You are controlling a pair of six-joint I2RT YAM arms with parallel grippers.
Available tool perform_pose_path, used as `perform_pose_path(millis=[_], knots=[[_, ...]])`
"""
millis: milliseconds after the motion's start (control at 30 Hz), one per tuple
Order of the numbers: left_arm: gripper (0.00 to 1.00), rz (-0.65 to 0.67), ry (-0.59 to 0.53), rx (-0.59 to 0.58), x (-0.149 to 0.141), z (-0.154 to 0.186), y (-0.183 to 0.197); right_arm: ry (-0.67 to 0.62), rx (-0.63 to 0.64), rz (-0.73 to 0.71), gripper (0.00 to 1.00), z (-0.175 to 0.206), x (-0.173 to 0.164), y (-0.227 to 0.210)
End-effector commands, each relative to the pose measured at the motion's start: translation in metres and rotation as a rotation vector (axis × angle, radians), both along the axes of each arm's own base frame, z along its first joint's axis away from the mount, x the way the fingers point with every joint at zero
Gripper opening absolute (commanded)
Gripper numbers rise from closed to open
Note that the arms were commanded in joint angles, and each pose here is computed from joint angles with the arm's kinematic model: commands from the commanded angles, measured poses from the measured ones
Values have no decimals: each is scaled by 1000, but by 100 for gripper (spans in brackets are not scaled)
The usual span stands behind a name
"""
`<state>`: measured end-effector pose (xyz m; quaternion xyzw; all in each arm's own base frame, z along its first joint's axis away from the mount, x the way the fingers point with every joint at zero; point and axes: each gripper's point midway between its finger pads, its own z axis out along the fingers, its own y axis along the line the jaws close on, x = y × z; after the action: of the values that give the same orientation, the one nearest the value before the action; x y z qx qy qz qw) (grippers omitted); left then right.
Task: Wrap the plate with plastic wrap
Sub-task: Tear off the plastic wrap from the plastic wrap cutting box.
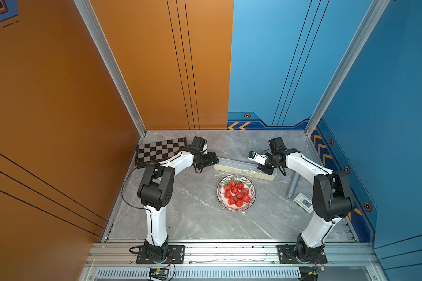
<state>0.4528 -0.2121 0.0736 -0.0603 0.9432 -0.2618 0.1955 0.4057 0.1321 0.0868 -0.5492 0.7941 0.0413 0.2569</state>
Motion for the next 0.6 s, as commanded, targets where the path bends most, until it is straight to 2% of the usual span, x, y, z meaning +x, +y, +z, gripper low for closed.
perform_pose_path(millis=[0,200,567], knots=[[80,-10,-5,31,5,-2,2,109,-103,-28,7,-32,-18,-19],[79,5,15,49,6,-13,8,107,-105,-29,7,-31,-17,-19],[80,10,-16,13,24,1,1,110,-109,-32,7,-33,-17,-19]])
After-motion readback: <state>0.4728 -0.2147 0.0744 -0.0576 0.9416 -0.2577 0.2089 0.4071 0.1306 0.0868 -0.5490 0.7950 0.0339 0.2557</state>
